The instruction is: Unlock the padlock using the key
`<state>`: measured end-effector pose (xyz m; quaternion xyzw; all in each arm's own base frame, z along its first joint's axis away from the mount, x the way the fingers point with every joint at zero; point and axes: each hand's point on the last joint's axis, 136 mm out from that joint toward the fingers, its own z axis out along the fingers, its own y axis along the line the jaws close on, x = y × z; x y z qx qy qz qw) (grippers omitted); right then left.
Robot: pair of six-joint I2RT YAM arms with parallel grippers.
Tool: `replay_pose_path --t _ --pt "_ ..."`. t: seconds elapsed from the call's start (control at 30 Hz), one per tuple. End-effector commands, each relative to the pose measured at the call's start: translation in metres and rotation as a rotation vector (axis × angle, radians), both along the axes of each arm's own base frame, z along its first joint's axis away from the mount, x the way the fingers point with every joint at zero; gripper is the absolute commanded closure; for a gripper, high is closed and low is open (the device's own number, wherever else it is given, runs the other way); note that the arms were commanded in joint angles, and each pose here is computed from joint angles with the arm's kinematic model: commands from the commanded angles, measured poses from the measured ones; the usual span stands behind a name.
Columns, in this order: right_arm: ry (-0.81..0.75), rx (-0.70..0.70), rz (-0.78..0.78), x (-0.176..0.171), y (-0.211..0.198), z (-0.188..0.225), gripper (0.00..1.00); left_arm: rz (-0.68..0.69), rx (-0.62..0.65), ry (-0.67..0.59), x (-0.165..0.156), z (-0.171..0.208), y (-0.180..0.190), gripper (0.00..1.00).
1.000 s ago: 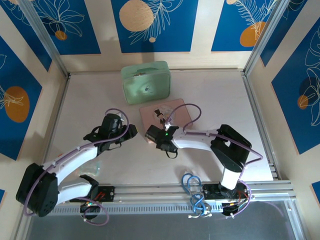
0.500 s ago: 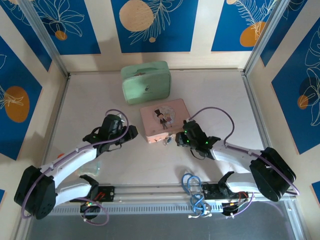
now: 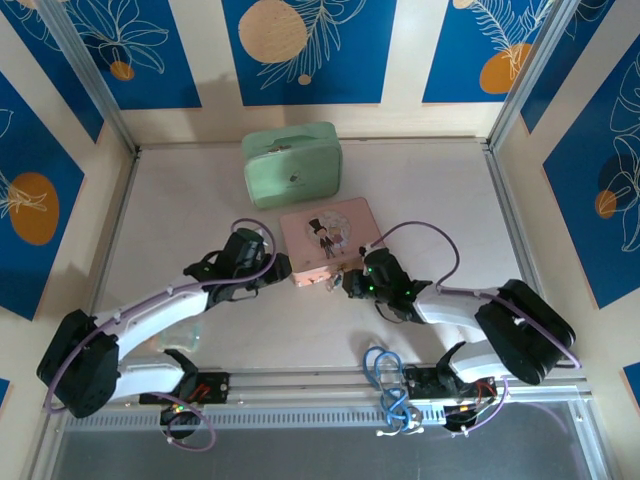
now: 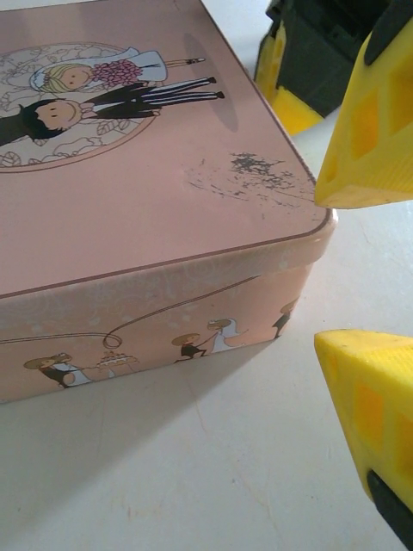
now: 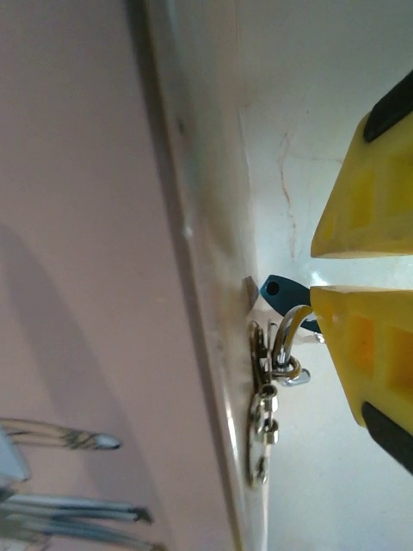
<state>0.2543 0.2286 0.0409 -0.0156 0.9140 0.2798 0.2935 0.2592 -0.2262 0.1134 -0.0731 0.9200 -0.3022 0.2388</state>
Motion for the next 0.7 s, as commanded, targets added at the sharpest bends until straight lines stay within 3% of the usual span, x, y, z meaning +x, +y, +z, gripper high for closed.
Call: replay_pose_path --t 0.0,0.3,0.43,0.57,0.67 --pt "-0.038 0.017 0.025 0.008 0.014 0.009 0.86 0.008 -0.006 -0.024 0.01 0.014 -0.007 0.58" --pt "-0.037 -0.063 0.037 0.014 0.037 0.004 0.87 -0.006 0.017 0.006 0.016 0.005 -0.014 0.58" --pt "-0.017 -0.119 -0.018 0.018 0.035 -0.002 0.75 -0.004 0.019 0.006 0.017 0.004 -0.014 0.58" --pt "-0.023 -0.094 -0.046 0.011 0.038 0.002 0.54 -0.001 0.031 -0.002 0.017 0.005 -0.012 0.58" --pt "-0.027 -0.054 -0.046 0.006 0.042 0.004 0.48 0.004 0.038 -0.006 0.019 0.004 -0.01 0.58"
